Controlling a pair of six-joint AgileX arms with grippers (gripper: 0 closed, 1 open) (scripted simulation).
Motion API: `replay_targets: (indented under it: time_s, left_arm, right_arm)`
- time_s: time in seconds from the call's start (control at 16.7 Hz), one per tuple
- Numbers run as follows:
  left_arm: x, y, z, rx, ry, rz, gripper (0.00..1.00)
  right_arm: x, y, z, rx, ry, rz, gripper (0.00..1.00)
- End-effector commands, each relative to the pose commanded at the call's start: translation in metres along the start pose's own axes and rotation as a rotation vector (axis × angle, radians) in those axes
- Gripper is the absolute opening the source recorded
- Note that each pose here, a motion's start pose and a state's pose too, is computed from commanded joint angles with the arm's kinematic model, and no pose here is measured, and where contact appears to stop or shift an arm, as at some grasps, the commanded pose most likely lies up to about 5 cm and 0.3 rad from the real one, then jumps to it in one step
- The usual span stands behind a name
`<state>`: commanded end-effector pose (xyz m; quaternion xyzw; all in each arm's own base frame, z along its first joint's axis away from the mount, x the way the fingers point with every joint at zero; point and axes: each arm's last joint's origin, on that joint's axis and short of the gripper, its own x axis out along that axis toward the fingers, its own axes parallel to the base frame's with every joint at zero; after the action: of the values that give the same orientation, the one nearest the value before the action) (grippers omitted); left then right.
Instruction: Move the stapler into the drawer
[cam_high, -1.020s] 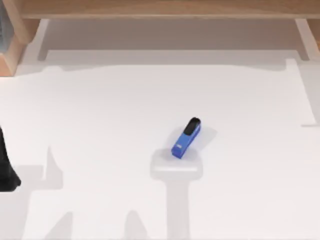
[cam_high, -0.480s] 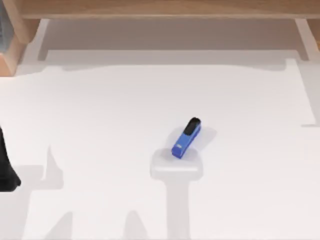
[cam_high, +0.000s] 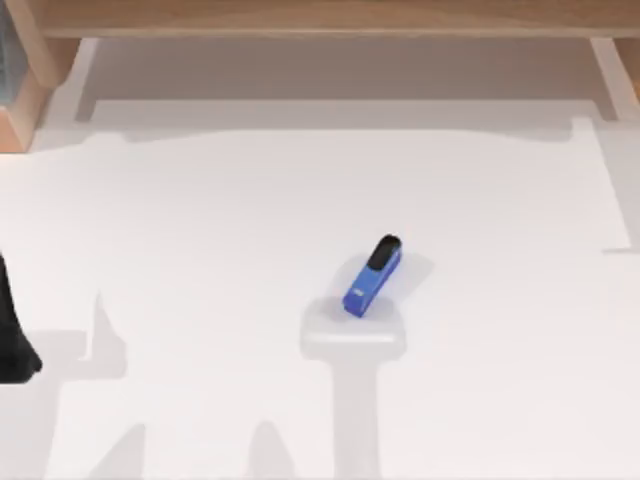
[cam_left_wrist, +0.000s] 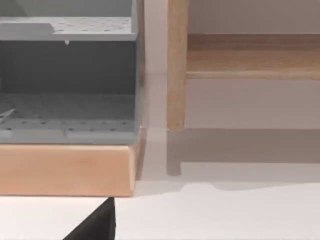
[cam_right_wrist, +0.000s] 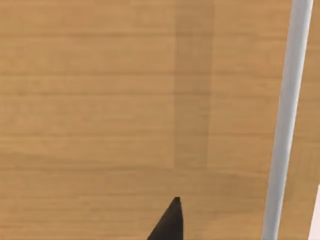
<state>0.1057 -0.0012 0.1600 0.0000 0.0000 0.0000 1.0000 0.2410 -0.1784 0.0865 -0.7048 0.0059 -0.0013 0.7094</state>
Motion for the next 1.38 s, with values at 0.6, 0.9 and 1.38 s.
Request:
replay_targets:
  time_s: [0.6, 0.9, 1.38]
  left_arm:
    - [0.0, 0.0, 0.0, 0.0, 0.0, 0.0, 1.0]
    - [0.0, 0.0, 0.0, 0.0, 0.0, 0.0, 1.0]
    - [0.0, 0.0, 0.0, 0.0, 0.0, 0.0, 1.0]
  right_arm:
    - [0.001, 0.0, 0.0, -0.001, -0.001, -0.001, 1.0]
    - [-0.017, 0.0, 0.0, 0.0, -0.002, 0.0, 1.0]
    - [-0.018, -0.009, 0.005, 0.008, 0.015, -0.025, 1.0]
